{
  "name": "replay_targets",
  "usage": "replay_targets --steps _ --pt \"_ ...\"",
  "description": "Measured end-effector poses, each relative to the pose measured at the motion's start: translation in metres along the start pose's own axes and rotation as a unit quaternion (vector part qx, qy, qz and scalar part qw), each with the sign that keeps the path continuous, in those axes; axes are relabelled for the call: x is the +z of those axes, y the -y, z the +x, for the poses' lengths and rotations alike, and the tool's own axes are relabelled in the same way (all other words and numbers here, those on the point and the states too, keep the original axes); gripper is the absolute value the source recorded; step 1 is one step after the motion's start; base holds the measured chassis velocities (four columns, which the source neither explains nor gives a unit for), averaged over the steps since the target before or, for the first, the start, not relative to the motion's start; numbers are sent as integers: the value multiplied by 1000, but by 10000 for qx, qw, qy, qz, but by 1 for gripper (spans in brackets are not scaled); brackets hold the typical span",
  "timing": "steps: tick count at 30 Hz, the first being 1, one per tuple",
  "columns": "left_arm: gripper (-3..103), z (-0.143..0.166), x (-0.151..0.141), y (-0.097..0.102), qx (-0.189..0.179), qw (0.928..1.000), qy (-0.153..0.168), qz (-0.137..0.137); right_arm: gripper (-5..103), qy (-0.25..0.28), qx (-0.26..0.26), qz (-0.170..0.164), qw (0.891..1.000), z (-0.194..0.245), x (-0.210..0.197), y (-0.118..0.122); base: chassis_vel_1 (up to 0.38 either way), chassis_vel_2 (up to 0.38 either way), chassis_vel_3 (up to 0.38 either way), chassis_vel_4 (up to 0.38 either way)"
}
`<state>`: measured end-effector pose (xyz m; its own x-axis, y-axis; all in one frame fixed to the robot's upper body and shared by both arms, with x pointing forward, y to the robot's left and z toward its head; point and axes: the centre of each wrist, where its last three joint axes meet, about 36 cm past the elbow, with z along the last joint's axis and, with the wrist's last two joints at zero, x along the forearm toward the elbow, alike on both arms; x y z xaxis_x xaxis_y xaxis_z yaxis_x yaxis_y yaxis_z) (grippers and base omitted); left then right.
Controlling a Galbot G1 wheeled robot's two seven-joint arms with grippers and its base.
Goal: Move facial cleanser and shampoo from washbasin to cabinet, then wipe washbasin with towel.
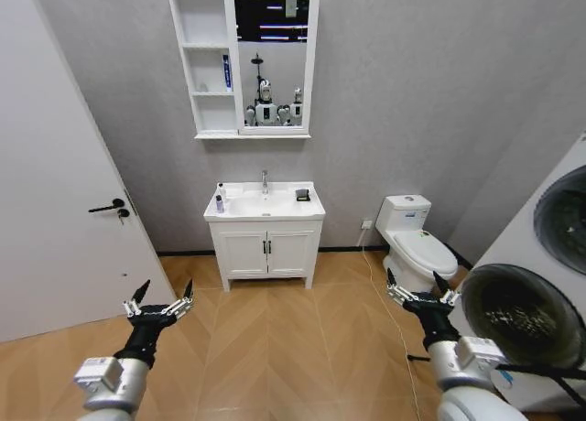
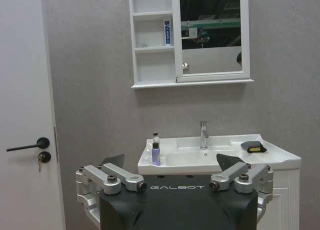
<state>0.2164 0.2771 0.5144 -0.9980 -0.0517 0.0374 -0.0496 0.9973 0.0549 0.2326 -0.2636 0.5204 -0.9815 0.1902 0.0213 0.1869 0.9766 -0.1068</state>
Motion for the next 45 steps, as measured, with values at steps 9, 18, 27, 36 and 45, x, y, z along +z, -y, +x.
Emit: replay_targets --steps 9,18,27,36,45 --pt "100 -2 -1 1 42 10000 -24 53 100 -12 8 0 10000 0 0 -1 0 0 0 0" --pt "100 -3 -1 1 76 9999 -100 64 100 -8 20 -12 10000 -1 0 -1 0 0 0 0" --pt "100 -3 -2 1 115 9999 -54 60 100 -18 22 -18 10000 0 0 0 0 0 0 0" --pt "100 -3 -3 -3 -151 9998 -26 84 100 63 -39 -38 10000 -2 -2 -2 0 0 0 0" --pt "100 -3 -3 -3 -95 9999 -65 -8 100 -44 35 -33 10000 -2 -1 0 0 0 0 0"
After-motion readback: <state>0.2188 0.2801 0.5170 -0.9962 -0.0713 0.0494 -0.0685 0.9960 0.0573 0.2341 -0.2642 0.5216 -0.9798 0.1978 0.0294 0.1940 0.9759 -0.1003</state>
